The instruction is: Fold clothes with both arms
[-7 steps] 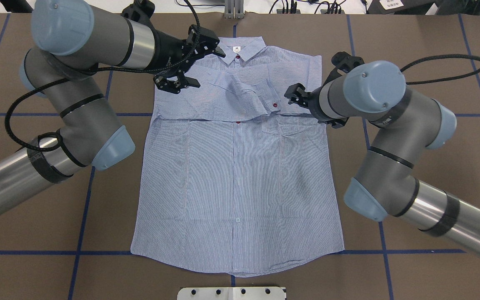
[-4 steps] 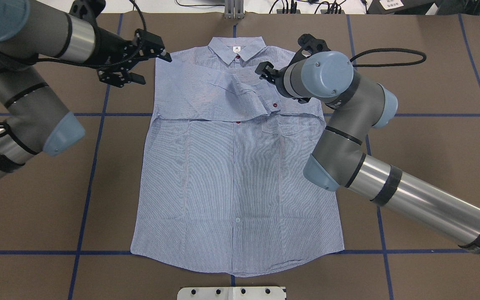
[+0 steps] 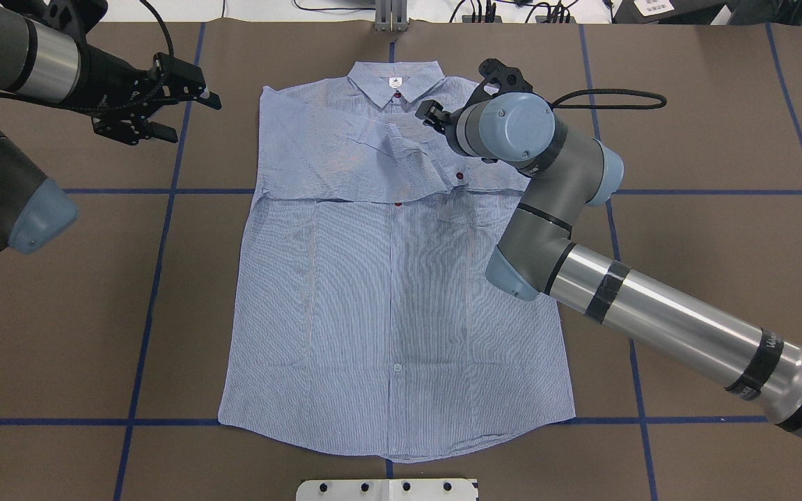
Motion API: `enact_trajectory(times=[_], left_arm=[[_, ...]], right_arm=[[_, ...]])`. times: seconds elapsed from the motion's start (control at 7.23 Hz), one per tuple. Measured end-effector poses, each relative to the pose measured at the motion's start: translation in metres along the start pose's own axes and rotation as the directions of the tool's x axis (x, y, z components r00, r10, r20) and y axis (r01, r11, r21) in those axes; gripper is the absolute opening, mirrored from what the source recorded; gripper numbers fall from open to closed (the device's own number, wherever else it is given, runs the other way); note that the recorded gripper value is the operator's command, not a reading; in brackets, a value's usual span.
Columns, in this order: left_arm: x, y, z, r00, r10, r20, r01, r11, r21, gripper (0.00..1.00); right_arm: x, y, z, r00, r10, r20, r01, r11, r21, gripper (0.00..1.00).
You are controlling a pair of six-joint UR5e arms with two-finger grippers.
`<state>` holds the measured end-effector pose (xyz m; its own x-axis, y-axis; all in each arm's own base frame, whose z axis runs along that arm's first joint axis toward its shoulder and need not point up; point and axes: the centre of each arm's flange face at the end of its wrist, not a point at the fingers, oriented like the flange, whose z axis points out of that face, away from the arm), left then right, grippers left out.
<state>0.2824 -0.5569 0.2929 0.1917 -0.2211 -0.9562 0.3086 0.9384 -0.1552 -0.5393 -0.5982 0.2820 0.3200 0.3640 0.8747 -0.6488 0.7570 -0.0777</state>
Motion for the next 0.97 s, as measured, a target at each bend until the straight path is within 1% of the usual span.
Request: enact_trajectory(times=[0.28,0.41,0.69,0.97], left_arm=[[-0.004,-0.002,0.000,1.000,-0.006,0.007,0.006,1.000,0.002,0.97],[-0.006,-0.003,0.001,1.000,-0.010,0.011,0.010,1.000,0.002,0.97],[-0.009,-0.005,0.003,1.000,-0.015,0.017,0.015,1.000,0.002,0.97],[-0.009,-0.005,0.003,1.000,-0.016,0.017,0.016,1.000,0.002,0.98]], right_arm=[[0.006,0.000,0.011,0.999,-0.031,-0.015,0.031,1.000,0.000,0.88],[0.007,0.000,0.013,0.998,-0.067,-0.019,0.067,0.998,-0.001,0.81],[0.005,0.000,0.016,0.990,-0.137,-0.023,0.137,0.991,-0.003,0.79],[0.005,-0.001,0.023,0.982,-0.186,-0.037,0.186,0.982,-0.004,0.75]])
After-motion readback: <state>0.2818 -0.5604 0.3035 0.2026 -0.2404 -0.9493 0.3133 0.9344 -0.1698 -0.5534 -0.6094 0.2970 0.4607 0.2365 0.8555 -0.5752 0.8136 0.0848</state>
